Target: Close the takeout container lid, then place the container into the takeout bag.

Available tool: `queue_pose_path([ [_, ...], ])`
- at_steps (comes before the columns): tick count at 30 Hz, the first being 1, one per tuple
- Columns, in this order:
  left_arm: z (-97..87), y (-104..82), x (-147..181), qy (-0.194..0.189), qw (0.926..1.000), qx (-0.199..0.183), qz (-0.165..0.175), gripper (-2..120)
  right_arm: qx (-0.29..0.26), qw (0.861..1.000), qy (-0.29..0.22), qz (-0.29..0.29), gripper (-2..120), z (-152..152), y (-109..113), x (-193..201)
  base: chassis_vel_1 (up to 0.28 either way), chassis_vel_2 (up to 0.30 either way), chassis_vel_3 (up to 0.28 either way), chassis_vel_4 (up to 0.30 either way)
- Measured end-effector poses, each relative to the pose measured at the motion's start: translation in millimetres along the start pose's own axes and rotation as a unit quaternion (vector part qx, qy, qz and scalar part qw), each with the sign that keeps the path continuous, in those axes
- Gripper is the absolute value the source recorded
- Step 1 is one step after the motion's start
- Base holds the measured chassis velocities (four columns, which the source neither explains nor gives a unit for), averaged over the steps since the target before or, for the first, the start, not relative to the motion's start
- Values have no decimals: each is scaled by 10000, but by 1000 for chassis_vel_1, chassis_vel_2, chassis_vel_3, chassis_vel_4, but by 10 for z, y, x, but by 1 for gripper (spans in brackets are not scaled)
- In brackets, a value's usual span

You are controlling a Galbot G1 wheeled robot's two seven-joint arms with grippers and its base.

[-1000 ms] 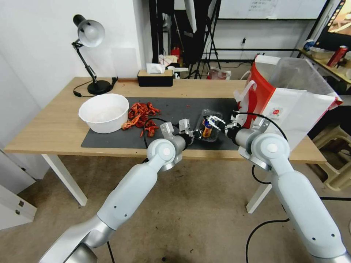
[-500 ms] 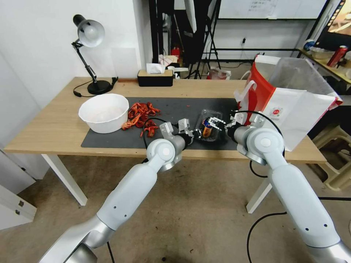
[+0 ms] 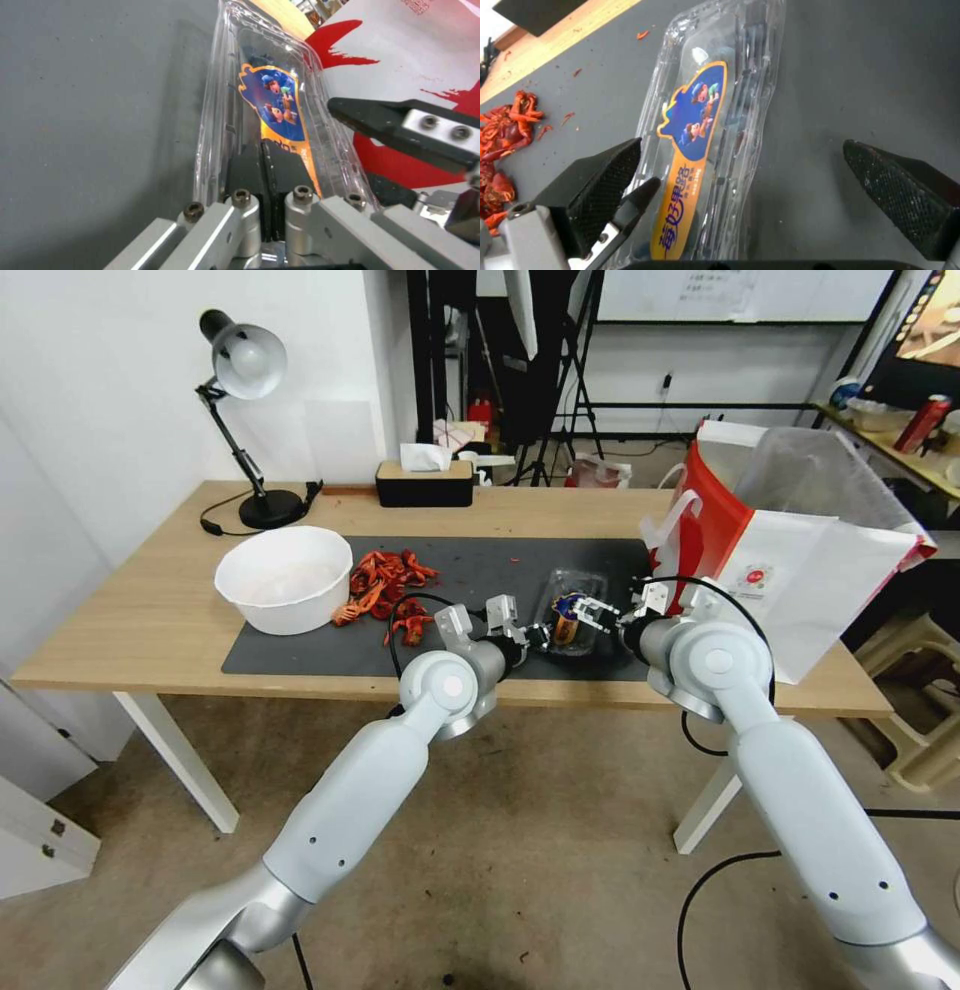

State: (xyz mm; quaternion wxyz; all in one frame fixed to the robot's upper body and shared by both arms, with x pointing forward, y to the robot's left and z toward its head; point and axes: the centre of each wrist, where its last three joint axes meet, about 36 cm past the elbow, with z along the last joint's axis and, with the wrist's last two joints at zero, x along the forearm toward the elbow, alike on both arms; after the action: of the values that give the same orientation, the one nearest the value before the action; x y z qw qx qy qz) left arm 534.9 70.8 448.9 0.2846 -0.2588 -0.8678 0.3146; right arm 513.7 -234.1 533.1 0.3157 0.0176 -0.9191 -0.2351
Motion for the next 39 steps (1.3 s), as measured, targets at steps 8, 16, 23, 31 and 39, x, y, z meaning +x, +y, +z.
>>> queue_pose_path([
  [8,-4,0,-5,-16,10000,3,-4,0,-57,9998,209,31,100,-34,28,-110,0,0,0,0],
  [16,4,8,-2,-23,10000,9,-12,0,-42,9995,301,-12,100,-28,63,-173,0,0,0,0],
  [23,10,4,-3,-29,10000,15,-7,0,-9,9993,366,-34,100,-29,114,-212,0,0,0,0],
  [31,13,16,9,-34,10000,13,-18,0,-52,9989,449,-79,91,-29,139,-266,0,0,0,0],
  [39,8,12,17,-43,10000,11,-11,0,-82,9989,455,-78,69,-33,146,-290,0,0,0,0],
])
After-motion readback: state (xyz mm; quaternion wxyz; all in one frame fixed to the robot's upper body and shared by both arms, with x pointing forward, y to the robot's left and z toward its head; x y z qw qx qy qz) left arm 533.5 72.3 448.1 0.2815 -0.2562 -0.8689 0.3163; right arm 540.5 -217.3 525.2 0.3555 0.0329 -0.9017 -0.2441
